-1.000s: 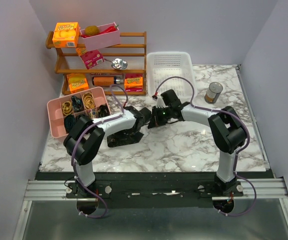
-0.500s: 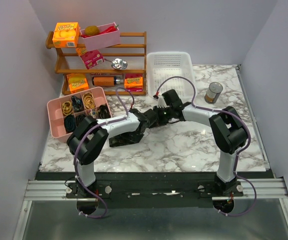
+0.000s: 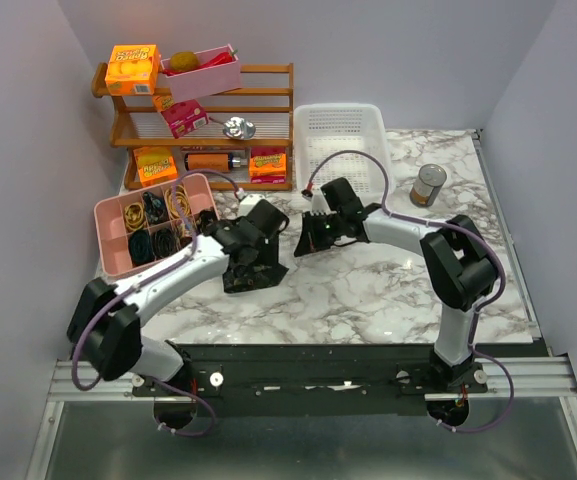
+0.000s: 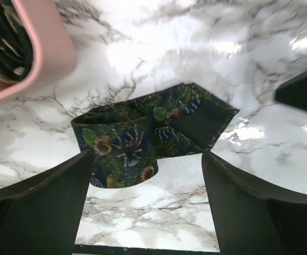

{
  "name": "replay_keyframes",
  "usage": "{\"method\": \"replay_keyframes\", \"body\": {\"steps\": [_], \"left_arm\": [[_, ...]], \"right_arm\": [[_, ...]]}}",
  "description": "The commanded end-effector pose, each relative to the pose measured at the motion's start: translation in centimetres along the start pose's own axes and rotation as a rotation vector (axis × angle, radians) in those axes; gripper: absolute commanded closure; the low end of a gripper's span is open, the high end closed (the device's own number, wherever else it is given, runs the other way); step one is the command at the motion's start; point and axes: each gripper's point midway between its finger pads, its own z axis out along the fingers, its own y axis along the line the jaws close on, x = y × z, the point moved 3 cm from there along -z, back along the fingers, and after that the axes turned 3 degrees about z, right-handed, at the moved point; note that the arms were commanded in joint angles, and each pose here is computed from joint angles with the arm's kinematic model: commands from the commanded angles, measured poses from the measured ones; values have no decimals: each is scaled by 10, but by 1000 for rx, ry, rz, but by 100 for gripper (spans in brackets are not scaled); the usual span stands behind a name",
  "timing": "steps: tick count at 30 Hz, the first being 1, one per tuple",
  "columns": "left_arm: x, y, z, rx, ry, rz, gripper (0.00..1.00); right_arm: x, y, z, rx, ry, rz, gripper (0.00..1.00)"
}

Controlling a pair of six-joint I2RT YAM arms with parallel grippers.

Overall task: Roll the ties
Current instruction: Roll the tie at the center of the board.

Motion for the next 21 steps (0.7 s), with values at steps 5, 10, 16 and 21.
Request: {"method": "replay_keyframes", "body": {"steps": [5,10,16,21], "left_arm": [[-2,45,-16,246,-109,-283,1],[16,63,-9,306,-114,-391,1],[36,65,6,451,-108,-532,1],[50,69,19,479,-123,-594,2]], "right_arm": [[-1,72,15,-98,26,-171,99],[-2,106,34,-163,55,-223,99],[7,117,63,-167,111,-237,99],[12,102,80,-126,136,-238,99]]}}
